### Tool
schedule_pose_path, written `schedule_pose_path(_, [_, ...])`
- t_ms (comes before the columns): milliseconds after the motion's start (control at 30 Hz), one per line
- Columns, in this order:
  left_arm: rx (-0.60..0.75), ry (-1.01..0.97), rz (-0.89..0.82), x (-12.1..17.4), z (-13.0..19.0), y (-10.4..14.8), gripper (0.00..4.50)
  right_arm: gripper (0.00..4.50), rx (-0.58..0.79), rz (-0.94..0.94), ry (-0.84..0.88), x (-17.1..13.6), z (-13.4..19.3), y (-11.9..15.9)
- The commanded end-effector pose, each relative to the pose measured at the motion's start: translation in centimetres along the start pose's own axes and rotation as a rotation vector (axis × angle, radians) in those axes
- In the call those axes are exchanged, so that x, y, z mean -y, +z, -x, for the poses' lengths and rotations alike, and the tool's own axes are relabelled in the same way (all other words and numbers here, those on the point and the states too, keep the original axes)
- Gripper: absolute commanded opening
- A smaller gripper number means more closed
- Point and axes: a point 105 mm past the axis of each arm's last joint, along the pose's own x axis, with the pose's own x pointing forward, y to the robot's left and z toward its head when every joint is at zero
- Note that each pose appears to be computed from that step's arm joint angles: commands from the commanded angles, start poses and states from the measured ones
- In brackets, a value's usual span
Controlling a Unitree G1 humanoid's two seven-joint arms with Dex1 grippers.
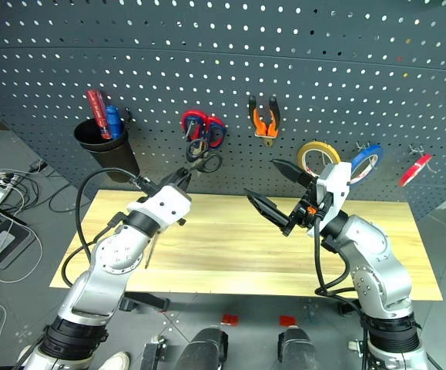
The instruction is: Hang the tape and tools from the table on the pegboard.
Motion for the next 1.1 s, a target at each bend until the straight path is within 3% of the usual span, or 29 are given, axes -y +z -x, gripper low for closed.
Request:
schedule_pose_path(33, [0.058, 0.065, -0.034, -1.4, 0.4, 1.4, 0.2, 4.5, 0.03, 0.033, -0.004, -0.3, 0.1, 0.7])
schedule_pose_path(467, [0.006, 0.124, -0.004, -2.5, 0.3, 0.1, 0.2, 4.5, 0.013, 0.037, -0.01, 0.0, -0.1, 0.4])
schedule_pose_path(667, [0.003, 0.12, 0.008, -2.2, 0.0, 0.1, 0.2, 4.5, 0.008, 0.043, -0.02, 0.3, 0.0, 0.4])
schedule_pose_path(1100, [-0.103, 0.05, 0.039, -0.8, -0.2, -2.5, 0.2, 4.5, 0.002, 0.044, -0.029, 0.3, 0.0, 0.4])
